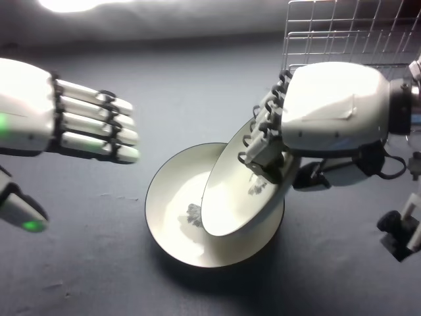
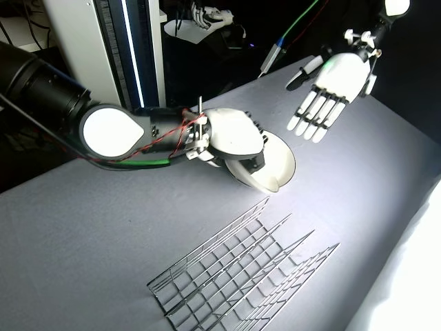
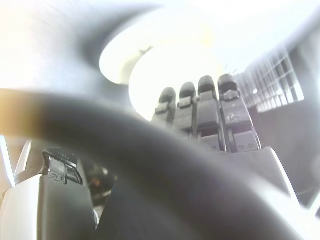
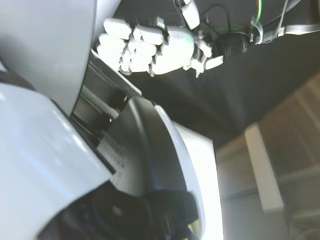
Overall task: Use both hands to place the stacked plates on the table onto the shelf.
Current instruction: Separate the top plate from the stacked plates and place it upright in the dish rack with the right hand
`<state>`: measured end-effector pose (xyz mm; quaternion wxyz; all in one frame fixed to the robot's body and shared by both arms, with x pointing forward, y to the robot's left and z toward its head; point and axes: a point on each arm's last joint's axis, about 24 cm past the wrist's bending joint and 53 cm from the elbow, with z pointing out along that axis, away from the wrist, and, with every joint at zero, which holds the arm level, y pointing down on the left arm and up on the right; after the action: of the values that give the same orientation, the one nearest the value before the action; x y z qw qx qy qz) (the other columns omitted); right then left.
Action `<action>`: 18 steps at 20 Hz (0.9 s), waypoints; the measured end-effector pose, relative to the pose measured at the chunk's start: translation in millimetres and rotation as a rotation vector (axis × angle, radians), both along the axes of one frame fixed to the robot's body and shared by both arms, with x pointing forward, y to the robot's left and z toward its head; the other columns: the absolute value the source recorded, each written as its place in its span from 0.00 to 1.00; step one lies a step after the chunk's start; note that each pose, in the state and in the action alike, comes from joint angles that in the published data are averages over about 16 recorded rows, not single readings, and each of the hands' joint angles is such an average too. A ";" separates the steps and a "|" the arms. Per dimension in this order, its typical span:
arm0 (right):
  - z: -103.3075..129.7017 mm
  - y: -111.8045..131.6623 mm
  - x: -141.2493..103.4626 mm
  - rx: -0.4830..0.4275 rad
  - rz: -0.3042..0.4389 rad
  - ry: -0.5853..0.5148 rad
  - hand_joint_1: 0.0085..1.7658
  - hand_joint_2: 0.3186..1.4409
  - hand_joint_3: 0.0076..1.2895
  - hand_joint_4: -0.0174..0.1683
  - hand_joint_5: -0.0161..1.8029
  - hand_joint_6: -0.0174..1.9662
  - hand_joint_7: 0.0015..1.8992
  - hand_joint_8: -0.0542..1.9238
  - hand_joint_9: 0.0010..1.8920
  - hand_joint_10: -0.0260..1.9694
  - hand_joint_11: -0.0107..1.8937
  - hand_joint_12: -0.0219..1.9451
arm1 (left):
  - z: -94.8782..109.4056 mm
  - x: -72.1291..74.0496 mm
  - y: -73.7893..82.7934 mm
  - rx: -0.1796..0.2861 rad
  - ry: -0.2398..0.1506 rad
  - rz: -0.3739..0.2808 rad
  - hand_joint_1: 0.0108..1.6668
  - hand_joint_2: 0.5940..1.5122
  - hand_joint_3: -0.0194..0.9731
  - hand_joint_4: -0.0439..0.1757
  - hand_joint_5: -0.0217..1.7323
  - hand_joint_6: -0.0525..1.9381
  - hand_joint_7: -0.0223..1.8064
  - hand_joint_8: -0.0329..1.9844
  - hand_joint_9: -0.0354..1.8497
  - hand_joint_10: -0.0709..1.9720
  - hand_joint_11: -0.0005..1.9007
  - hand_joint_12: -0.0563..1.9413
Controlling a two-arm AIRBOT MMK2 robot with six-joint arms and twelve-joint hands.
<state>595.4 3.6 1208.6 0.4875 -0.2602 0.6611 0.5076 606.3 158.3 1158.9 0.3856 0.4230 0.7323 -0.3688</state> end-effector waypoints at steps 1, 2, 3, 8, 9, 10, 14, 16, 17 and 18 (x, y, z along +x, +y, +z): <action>5.8 1.0 0.8 0.014 -0.005 0.002 0.73 0.59 0.01 0.12 0.46 0.55 0.49 0.45 0.48 0.57 0.45 0.68 | 1.2 0.7 7.0 0.004 -0.002 0.013 0.00 0.59 0.04 0.19 0.02 0.03 0.02 0.02 0.03 0.04 0.01 0.02; 11.6 2.0 1.7 0.027 -0.009 0.003 0.74 0.60 0.01 0.11 0.46 0.56 0.50 0.45 0.48 0.57 0.45 0.68 | 1.9 1.4 13.9 0.009 -0.003 0.025 0.00 0.59 0.04 0.19 0.02 0.03 0.02 0.02 0.03 0.04 0.01 0.02; 17.1 2.8 2.5 0.041 -0.014 0.005 0.74 0.60 0.01 0.11 0.46 0.56 0.50 0.46 0.49 0.57 0.45 0.68 | 2.5 2.1 20.4 0.014 -0.005 0.036 0.00 0.59 0.04 0.19 0.02 0.03 0.02 0.02 0.03 0.04 0.01 0.02; 42.9 5.4 5.7 0.113 -0.034 0.024 0.75 0.60 0.01 0.10 0.47 0.58 0.52 0.49 0.51 0.58 0.46 0.68 | 4.6 5.3 43.3 0.030 -0.006 0.077 0.00 0.60 0.04 0.19 0.02 0.03 0.02 0.02 0.03 0.04 0.01 0.02; 48.0 5.4 6.6 0.128 -0.039 0.030 0.75 0.60 0.01 0.10 0.47 0.58 0.52 0.49 0.51 0.58 0.47 0.68 | 4.7 6.1 47.1 0.033 -0.006 0.083 0.00 0.60 0.04 0.19 0.02 0.03 0.02 0.02 0.03 0.04 0.01 0.02; 53.1 5.3 7.8 0.143 -0.044 0.036 0.75 0.60 0.01 0.09 0.46 0.58 0.52 0.49 0.51 0.58 0.47 0.68 | 4.9 7.0 50.6 0.035 -0.006 0.090 0.00 0.60 0.04 0.19 0.02 0.03 0.02 0.02 0.03 0.04 0.01 0.02; 72.9 3.7 13.8 0.210 -0.068 0.068 0.76 0.60 0.01 0.09 0.47 0.58 0.53 0.49 0.51 0.58 0.47 0.69 | 5.6 10.3 61.4 0.042 -0.006 0.110 0.00 0.60 0.04 0.20 0.02 0.03 0.02 0.02 0.03 0.04 0.01 0.02; 82.6 2.4 17.5 0.247 -0.082 0.091 0.76 0.60 0.01 0.08 0.47 0.57 0.53 0.49 0.51 0.58 0.47 0.69 | 5.6 11.1 64.7 0.045 -0.006 0.113 0.00 0.60 0.04 0.20 0.02 0.03 0.02 0.02 0.03 0.04 0.01 0.02; 87.6 1.8 19.4 0.267 -0.089 0.105 0.76 0.60 0.01 0.08 0.47 0.57 0.53 0.49 0.51 0.58 0.47 0.69 | 5.5 11.4 66.2 0.046 -0.005 0.115 0.00 0.60 0.04 0.20 0.02 0.03 0.02 0.02 0.03 0.04 0.01 0.02; 92.4 1.2 21.4 0.287 -0.096 0.119 0.76 0.60 0.01 0.07 0.47 0.57 0.53 0.49 0.51 0.58 0.47 0.69 | 5.4 11.7 67.4 0.047 -0.005 0.116 0.00 0.60 0.04 0.20 0.02 0.03 0.02 0.02 0.03 0.04 0.01 0.02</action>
<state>616.8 4.8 1300.9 0.5034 -0.1254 0.6211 0.5875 618.0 225.7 1164.3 0.3981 0.3900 0.7630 -0.3275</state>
